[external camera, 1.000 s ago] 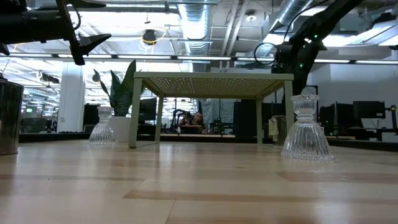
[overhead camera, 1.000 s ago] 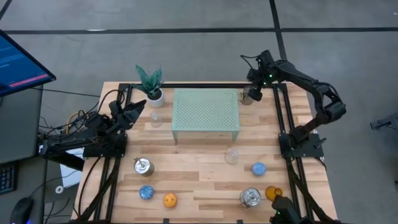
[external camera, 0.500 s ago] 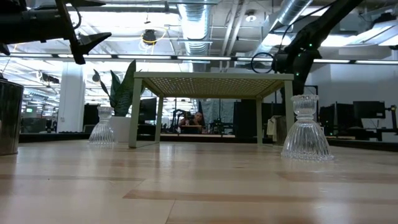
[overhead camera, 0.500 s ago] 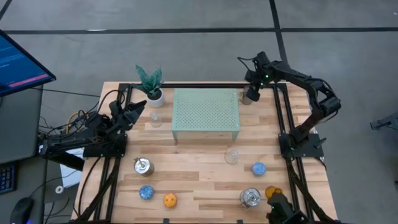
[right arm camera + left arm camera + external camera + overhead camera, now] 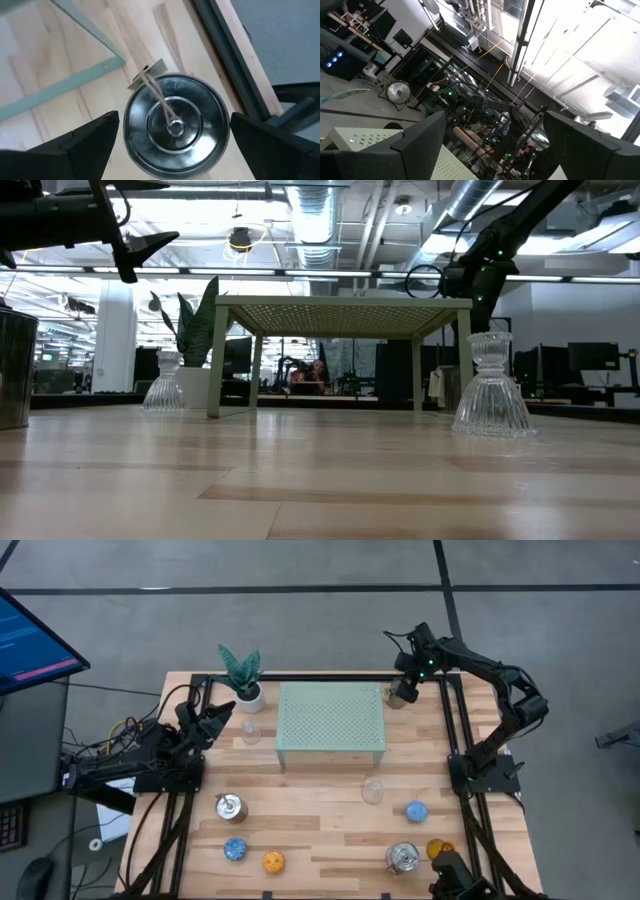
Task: Pick & Place candle stick holders
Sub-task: Put the top silver scented candle on the shelf
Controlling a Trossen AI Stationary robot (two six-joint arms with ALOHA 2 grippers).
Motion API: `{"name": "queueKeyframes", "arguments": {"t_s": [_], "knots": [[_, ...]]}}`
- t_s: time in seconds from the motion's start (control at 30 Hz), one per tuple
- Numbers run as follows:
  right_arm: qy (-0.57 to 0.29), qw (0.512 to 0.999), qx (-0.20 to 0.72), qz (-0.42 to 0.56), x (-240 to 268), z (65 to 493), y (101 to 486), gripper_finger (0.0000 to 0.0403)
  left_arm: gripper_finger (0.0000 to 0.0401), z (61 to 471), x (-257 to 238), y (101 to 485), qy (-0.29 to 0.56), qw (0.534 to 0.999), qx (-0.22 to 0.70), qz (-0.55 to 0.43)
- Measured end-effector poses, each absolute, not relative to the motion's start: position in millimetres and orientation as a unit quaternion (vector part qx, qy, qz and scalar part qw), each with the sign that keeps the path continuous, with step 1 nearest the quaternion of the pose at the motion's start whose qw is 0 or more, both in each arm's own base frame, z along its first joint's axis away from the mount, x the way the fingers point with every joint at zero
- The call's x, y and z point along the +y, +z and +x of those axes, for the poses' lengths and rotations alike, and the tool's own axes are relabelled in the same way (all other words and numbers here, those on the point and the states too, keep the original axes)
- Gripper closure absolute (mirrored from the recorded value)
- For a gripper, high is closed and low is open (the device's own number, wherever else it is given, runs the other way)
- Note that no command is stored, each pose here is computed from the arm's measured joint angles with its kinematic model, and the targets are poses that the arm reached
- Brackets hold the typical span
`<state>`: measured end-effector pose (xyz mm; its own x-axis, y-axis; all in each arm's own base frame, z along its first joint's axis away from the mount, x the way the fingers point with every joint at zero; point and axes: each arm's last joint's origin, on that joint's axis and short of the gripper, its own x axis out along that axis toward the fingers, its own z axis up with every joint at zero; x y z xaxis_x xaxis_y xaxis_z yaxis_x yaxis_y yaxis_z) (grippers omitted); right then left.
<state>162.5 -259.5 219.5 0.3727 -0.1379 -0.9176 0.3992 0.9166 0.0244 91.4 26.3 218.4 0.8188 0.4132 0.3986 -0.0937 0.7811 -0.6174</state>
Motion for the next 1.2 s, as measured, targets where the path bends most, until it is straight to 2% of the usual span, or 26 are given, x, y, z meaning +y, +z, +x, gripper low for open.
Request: {"name": "queueKeyframes", "arguments": {"t_s": [0.37, 0.67, 1.2], "knots": [[-0.152, 0.819, 0.533, 0.147, -257.7, 159.3, 218.8, 0.0029, 0.0064, 91.3, 26.3, 218.4, 0.141, 0.905, -0.267, -0.300], [-0.170, 0.802, 0.558, 0.128, -256.1, 161.7, 219.1, 0.0029, 0.0064, 91.3, 26.3, 218.4, 0.141, 0.905, -0.267, -0.300], [-0.171, 0.803, 0.556, 0.126, -256.1, 161.5, 219.5, 0.0029, 0.0064, 91.3, 26.3, 218.4, 0.141, 0.905, -0.267, -0.300]]}}
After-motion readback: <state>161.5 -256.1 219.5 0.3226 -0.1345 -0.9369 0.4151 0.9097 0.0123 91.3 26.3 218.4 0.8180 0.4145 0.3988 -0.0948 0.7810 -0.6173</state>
